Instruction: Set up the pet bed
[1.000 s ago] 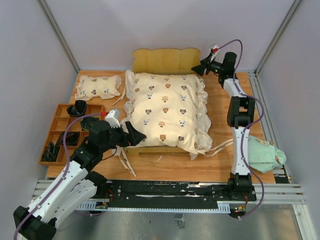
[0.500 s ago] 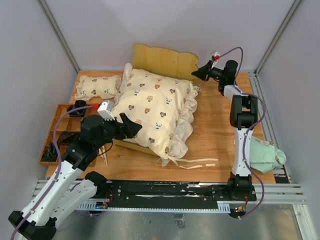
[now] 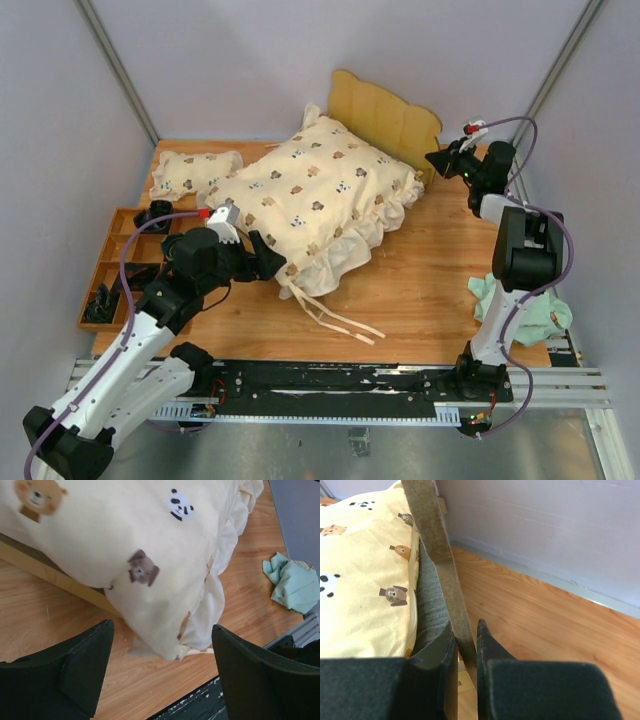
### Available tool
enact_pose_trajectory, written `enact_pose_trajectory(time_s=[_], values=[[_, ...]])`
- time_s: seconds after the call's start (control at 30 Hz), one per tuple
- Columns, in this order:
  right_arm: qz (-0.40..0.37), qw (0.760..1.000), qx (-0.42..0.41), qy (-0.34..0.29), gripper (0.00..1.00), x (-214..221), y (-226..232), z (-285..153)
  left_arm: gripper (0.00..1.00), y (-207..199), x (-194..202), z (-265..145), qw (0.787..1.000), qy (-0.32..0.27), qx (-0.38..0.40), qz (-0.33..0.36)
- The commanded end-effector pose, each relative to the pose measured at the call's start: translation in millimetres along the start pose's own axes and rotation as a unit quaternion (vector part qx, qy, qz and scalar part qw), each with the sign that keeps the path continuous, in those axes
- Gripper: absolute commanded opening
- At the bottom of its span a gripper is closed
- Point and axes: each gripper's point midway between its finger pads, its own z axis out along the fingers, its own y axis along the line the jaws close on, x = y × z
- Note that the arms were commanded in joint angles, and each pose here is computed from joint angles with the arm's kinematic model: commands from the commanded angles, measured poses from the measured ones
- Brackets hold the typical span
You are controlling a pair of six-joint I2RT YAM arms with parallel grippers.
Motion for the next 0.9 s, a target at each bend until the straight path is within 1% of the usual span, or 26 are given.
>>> enact_pose_trajectory(time_s=[0.0,0.13,0.23,0.33,0.43,0.5,0.6,0.7,0.77,0.87], values=[[0.036,0.979,0.197,-0.029,0.0,-41.8,-55.8,-57.3,0.83,-12.4,-13.0,6.6,0.999,-0.029,0.031,0.009],[0.039,0.977,0.207,0.004,0.0,-32.2,-54.6,-84.2,0.83,-18.5,-7.9,20.2,0.997,-0.028,0.063,0.018],[0.032,0.977,0.206,0.035,0.0,-24.1,-51.5,-101.9,0.83,-12.1,0.9,30.7,0.998,-0.013,0.055,0.02],[0.066,0.971,0.224,0.061,0.03,-16.3,-55.1,-127.1,0.83,-10.6,7.2,37.2,0.998,0.002,0.055,0.015],[0.066,0.962,0.254,0.071,0.02,-9.8,-57.4,-150.5,0.82,-10.8,12.4,42.3,0.998,0.01,0.061,0.011],[0.063,0.96,0.261,0.08,0.03,-6.3,-54.6,-157.4,0.82,-10.6,13.6,45.5,0.998,0.007,0.066,0.012],[0.095,0.953,0.269,0.101,0.04,6.9,-45.1,-165.2,0.82,-15.9,8.9,50.0,0.996,-0.014,0.085,0.007],[0.113,0.948,0.285,0.087,0.04,18.0,-36.1,-174.8,0.82,-18.2,3.3,57.7,0.996,-0.027,0.09,-0.006],[0.115,0.947,0.288,0.082,0.07,21.4,-29.9,-179.9,0.82,-18.8,-0.3,63.4,0.996,-0.027,0.086,-0.012],[0.123,0.951,0.269,0.093,0.18,20.8,-16.0,-181.8,0.8,-18.4,-2.0,69.3,0.996,-0.025,0.084,-0.003]])
